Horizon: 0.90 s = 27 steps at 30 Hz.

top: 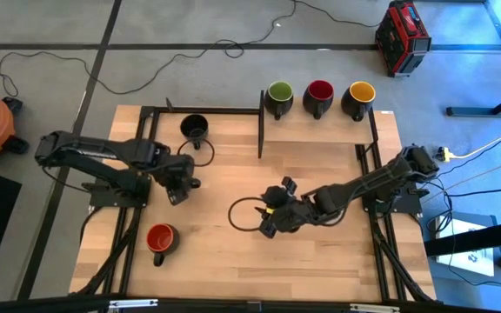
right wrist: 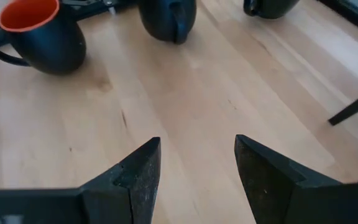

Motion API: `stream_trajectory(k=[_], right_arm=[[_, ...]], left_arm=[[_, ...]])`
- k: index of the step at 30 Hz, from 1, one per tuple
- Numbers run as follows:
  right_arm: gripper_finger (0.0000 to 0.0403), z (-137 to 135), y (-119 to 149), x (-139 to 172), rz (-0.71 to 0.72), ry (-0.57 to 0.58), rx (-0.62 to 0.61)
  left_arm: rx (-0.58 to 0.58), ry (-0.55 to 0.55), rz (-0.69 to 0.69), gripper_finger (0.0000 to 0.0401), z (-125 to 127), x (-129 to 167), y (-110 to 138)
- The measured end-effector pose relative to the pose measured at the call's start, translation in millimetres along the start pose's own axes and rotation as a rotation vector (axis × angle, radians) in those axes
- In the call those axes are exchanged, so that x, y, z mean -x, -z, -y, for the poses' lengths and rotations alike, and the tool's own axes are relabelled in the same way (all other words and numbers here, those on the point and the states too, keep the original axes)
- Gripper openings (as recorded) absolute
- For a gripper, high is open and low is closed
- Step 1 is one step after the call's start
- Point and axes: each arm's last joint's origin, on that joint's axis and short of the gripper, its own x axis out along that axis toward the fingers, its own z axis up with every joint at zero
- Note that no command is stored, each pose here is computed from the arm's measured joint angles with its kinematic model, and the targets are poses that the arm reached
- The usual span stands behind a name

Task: Place coffee mugs
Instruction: Put the bottom black mug on the shelf

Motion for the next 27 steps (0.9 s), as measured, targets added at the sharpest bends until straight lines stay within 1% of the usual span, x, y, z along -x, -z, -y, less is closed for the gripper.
stream_trajectory(k=[3, 9, 13, 18, 22, 24, 27], right_arm=[[0.0193, -1.5, 1.8, 1.8, 0.009, 0.015, 0.009], [0.0193, -0.2, 1.2, 1.1, 0.014, 0.028, 0.007], [0.0193, 0.6, 0.7, 1.2, 0.034, 0.055, 0.007], [0.0193, 0.6, 0.7, 1.2, 0.034, 0.055, 0.007], [0.0193, 0.6, 0.7, 1.2, 0.034, 0.055, 0.004], [0.0193, 0.6, 0.7, 1.2, 0.034, 0.055, 0.002], [0.0193, 0.6, 0.7, 1.2, 0.035, 0.055, 0.000]], left_arm=[[-0.006, 0.000, 0.014, 0.0183, -0.4, -5.2, 4.2], [-0.007, 0.020, 0.049, 0.0183, 0.5, -17.1, 4.5], [-0.007, 0.011, 0.043, 0.0183, -0.7, -22.7, 6.2], [-0.010, -0.005, 0.024, 0.0183, -3.5, -32.6, 10.3], [-0.012, 0.008, 0.000, 0.0182, -5.1, -43.7, 14.2], [-0.025, 0.026, -0.003, 0.0177, -5.1, -48.4, 15.2], [-0.039, 0.049, -0.006, 0.0158, -5.0, -53.5, 16.1]])
